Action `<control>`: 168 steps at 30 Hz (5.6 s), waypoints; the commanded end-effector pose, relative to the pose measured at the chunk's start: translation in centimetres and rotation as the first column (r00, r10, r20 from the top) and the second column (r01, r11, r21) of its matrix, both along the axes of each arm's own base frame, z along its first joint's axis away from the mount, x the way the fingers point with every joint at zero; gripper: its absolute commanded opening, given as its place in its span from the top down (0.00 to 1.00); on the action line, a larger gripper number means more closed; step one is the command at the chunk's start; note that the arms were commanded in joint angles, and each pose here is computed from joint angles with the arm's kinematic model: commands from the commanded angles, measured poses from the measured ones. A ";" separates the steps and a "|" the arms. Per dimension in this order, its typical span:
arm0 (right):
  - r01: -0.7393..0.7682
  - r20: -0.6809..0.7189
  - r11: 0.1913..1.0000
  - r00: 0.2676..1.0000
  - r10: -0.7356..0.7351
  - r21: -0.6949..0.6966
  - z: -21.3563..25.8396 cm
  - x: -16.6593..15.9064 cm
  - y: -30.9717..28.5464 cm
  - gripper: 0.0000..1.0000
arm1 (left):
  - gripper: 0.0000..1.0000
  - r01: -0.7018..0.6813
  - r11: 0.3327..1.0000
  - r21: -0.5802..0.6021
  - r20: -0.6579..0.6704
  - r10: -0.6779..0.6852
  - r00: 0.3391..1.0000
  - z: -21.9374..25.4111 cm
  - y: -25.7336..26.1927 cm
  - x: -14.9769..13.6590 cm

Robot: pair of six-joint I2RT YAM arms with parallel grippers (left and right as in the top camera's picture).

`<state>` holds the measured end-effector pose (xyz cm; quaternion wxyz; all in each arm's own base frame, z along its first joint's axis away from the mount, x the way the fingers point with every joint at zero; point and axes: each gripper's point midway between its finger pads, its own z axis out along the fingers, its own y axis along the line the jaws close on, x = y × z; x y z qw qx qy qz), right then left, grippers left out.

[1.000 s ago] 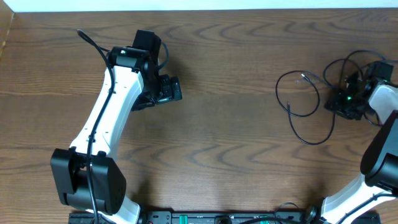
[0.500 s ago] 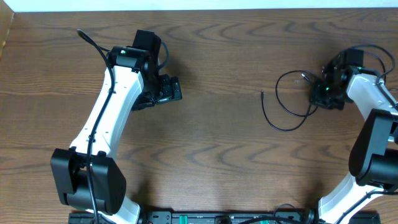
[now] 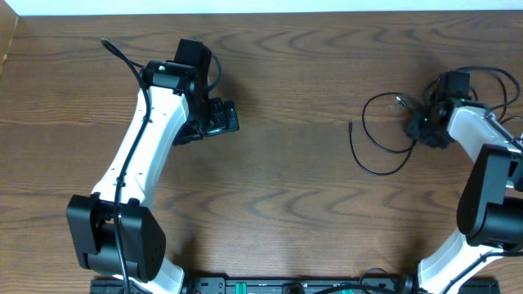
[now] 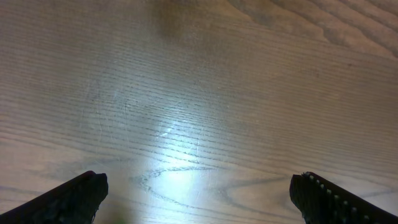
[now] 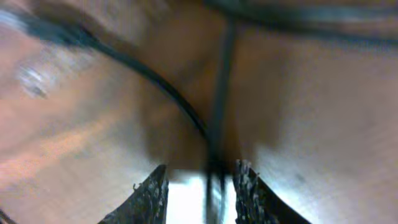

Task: Untangle cables

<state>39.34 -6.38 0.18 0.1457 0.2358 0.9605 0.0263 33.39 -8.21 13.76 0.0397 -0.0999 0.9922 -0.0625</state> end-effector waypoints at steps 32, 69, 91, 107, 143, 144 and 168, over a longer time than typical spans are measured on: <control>-0.187 -0.198 0.981 0.961 0.194 0.051 -2.8 -5.1 2.9 0.99 | 0.01 0.020 1.000 0.007 -0.003 -0.019 1.000 0.1 0.1 -0.3; 0.010 0.207 0.995 0.978 -0.032 0.103 13.7 -1.1 -9.8 0.31 | 0.01 0.020 1.000 0.009 -0.012 -0.020 1.000 0.1 0.1 -0.5; -0.658 -0.123 0.745 0.753 0.646 -0.114 -0.9 -6.8 1.8 0.45 | 0.01 0.020 1.000 0.010 -0.017 -0.020 1.000 0.1 0.1 -0.7; -0.552 -0.362 0.811 0.809 0.464 -0.195 -1.0 -10.4 -2.2 0.95 | 0.01 0.020 1.000 0.010 -0.017 -0.020 1.000 0.1 0.1 -0.6; 0.082 0.193 0.744 0.979 0.064 -0.663 24.9 0.3 -19.7 0.99 | 0.01 0.020 1.000 0.011 -0.020 -0.019 1.000 0.1 0.1 -0.7; 0.073 0.168 0.752 0.984 0.051 -0.655 23.8 -0.1 -20.1 0.99 | 0.01 0.020 1.000 0.011 -0.020 -0.019 1.000 0.1 0.1 -0.7; -0.298 0.326 0.952 0.895 0.304 -0.070 13.9 1.1 -8.5 0.40 | 0.01 0.020 1.000 0.007 0.001 -0.020 1.000 0.2 0.0 -0.2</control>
